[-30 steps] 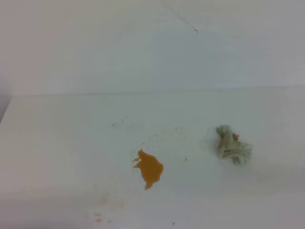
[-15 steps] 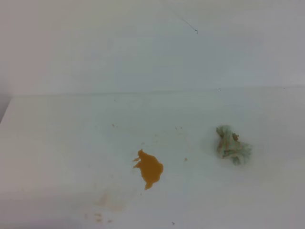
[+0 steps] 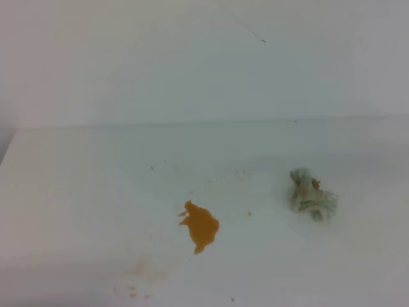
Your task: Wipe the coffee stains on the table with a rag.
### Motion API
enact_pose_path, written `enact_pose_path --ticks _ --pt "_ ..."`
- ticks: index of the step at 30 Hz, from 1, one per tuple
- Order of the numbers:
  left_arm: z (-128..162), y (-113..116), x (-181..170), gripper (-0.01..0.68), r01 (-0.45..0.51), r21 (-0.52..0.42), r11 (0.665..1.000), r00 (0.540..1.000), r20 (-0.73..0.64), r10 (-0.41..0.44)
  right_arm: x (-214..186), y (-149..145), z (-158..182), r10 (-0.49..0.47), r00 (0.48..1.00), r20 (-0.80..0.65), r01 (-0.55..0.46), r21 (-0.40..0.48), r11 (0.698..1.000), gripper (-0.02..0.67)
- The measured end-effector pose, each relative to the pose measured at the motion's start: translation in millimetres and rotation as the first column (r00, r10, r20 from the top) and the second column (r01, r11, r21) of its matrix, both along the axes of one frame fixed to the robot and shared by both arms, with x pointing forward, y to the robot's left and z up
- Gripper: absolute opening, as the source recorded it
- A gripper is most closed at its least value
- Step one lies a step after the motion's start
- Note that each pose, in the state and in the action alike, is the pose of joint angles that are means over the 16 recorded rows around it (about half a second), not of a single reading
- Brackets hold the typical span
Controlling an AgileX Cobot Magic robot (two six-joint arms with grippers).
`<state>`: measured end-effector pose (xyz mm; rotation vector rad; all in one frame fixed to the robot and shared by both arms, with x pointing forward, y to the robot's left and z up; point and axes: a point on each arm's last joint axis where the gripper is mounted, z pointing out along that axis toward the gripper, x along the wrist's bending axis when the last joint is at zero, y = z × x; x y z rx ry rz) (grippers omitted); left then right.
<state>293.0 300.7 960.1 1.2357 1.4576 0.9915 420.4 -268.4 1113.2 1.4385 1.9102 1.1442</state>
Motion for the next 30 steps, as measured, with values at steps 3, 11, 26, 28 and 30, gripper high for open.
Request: enact_pose_path --ticks 3,11,26,28,30 --pt "0 0 0 0.001 0.000 0.000 1.000 1.000 0.000 0.000 22 4 -6 0.058 0.996 -0.068 -0.059 -0.018 0.998 0.000" --pt "0 0 0 0.001 0.000 0.000 1.000 1.000 0.000 0.000 84 25 -27 0.169 0.947 -0.273 -0.207 -0.118 0.971 0.021" --pt "0 0 0 0.001 0.000 0.000 1.000 1.000 0.000 0.000 181 79 -93 0.117 0.891 -0.439 -0.232 -0.218 0.948 0.254" --pt "0 0 0 0.001 0.000 0.000 1.000 1.000 0.000 0.000 191 82 -105 0.112 0.886 -0.450 -0.227 -0.210 0.951 0.294" --pt "0 0 0 0.001 0.000 0.000 1.000 1.000 0.000 0.000 199 84 -117 0.107 0.882 -0.459 -0.221 -0.203 0.954 0.330"
